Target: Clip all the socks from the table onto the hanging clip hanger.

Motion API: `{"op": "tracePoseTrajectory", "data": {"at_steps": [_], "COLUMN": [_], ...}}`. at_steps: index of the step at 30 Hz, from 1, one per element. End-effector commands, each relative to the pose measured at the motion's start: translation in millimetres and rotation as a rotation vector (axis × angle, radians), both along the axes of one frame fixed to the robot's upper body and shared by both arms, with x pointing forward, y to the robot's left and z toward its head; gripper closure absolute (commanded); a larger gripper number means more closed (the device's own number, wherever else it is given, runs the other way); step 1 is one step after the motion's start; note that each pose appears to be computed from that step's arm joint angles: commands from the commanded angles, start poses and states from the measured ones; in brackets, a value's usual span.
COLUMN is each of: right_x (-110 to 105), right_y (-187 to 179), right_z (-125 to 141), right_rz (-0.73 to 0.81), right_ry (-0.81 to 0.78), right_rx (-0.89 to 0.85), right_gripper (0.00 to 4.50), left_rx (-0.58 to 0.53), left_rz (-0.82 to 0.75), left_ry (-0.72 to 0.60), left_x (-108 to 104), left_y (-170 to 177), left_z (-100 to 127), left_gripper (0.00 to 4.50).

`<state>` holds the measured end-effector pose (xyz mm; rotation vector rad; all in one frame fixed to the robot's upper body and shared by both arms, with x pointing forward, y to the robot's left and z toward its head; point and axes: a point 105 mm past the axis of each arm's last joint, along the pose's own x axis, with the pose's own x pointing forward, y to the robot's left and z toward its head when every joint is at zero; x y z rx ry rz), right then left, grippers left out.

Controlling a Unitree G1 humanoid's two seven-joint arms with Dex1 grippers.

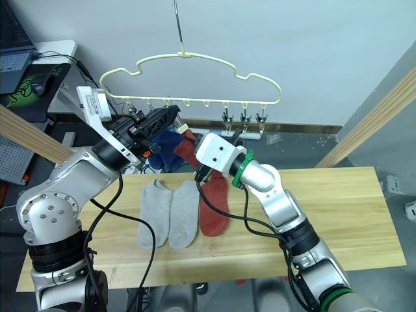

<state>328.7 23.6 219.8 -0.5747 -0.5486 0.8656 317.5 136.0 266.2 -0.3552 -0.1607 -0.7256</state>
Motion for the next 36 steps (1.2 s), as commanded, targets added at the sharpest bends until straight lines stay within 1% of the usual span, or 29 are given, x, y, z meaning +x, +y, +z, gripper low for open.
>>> {"op": "tracePoseTrajectory", "data": {"at_steps": [1,7,13,19,25,36], "right_x": [-9,-13,-18,-18,-17,-8], "right_y": [5,8,12,14,14,10], "right_z": [19,17,9,9,15,19], "right_rz": [0.028,0.046,0.079,0.096,0.094,0.063], "right_ry": [-0.076,-0.083,-0.106,-0.135,-0.182,-0.115], "right_rx": [0.043,0.027,-0.05,-0.091,-0.08,0.001], "right_gripper": [4.5,4.5,4.5,4.5,4.5,4.5], "left_rx": [0.02,0.003,-0.015,-0.017,-0.016,-0.017], "left_rz": [-0.001,0.02,-0.001,-0.039,-0.052,-0.063], "left_ry": [-0.074,-0.077,-0.063,-0.049,-0.033,-0.021], "left_x": [-9,-6,-6,-10,-11,-12], "left_y": [-2,1,1,-2,1,2], "left_z": [10,10,10,8,5,3], "left_gripper": [4.12,4.12,4.12,4.12,4.13,4.13]}}
